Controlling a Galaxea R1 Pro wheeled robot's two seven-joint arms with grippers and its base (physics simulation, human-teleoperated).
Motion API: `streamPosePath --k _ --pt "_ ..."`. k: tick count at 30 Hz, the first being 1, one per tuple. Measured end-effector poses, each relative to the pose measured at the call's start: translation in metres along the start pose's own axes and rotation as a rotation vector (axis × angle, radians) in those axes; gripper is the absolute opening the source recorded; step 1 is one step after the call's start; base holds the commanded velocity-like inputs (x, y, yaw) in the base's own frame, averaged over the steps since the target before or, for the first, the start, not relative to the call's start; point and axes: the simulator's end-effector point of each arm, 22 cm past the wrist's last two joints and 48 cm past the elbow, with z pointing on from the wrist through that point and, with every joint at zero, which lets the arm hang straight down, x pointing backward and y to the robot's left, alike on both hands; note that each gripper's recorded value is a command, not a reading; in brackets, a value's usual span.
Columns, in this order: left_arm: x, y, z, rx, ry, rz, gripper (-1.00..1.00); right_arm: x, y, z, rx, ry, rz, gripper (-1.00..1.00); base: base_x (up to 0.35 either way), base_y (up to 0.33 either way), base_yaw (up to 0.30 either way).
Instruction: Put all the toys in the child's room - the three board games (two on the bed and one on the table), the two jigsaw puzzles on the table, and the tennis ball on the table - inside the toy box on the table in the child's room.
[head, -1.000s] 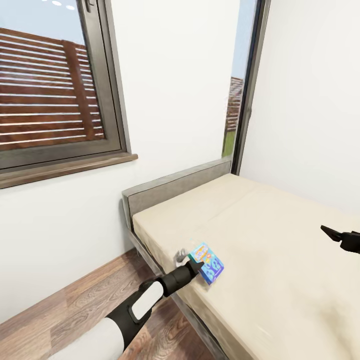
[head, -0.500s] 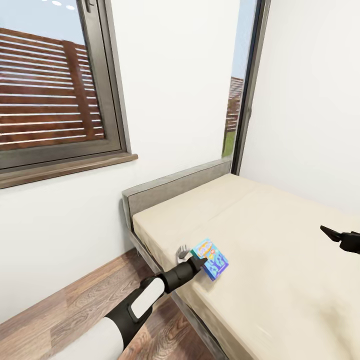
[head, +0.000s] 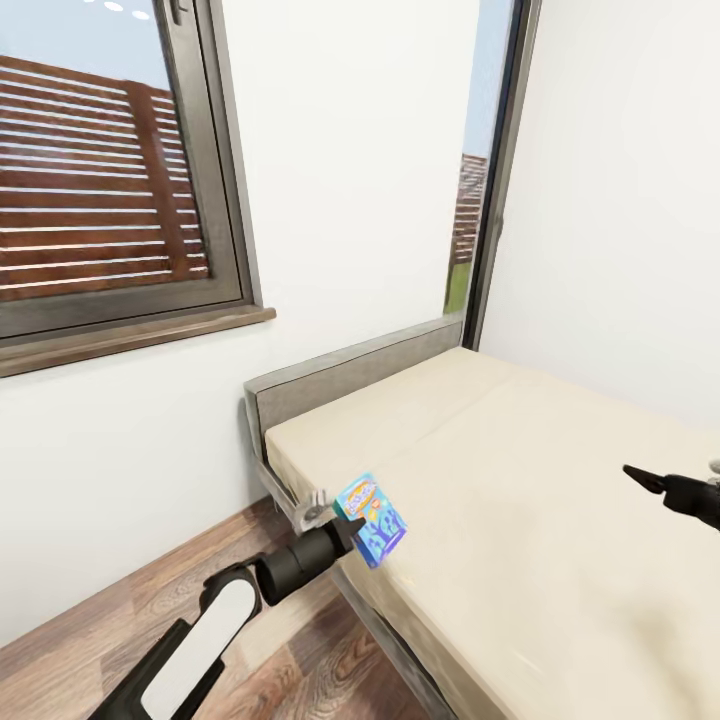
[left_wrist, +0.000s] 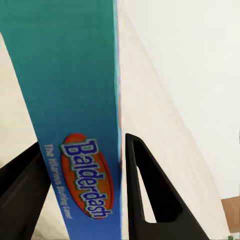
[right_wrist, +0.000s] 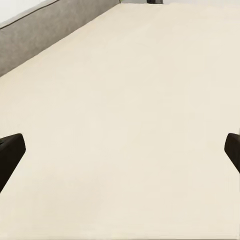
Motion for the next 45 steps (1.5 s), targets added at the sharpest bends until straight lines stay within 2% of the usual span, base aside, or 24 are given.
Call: streamPosePath --k 4,5,6,9,15,22,30,45 --pt "-0.003 0.012 -0.008 -0.052 -0.005 -0.009 -1.0 0.005 0.022 0.003 -0.08 0.013 -0.004 1.0 0.0 0.0 0.0" --pt "-0.002 0.014 -0.009 -0.065 -0.001 -0.011 -1.0 0.006 0.034 0.002 -0.129 0.016 -0.007 1.0 0.0 0.0 0.0" --pt "-0.002 0.012 -0.01 -0.071 0.001 -0.014 -1.0 0.004 0.044 0.001 -0.171 0.015 -0.011 1.0 0.0 0.0 0.0" --pt "-0.003 0.009 -0.01 -0.078 0.007 -0.015 -1.0 -0.003 0.058 -0.001 -0.222 -0.001 -0.033 1.0 0.0 0.0 0.0" --pt "-0.002 0.008 -0.01 -0.075 0.008 -0.016 -1.0 -0.006 0.069 0.001 -0.255 -0.029 -0.082 1.0 0.0 0.0 0.0" --pt "-0.01 0.003 -0.011 -0.083 0.011 -0.019 -1.0 -0.016 0.084 0.003 -0.277 -0.021 -0.11 1.0 0.0 0.0 0.0" --pt "-0.022 -0.007 -0.012 -0.09 0.009 -0.022 -1.0 -0.031 0.091 0.001 -0.283 -0.017 -0.114 1.0 0.0 0.0 -0.069" --pt "-0.043 -0.031 -0.014 -0.094 0.007 -0.019 -1.0 -0.063 0.1 -0.003 -0.284 -0.015 -0.116 1.0 0.0 0.0 -0.273"
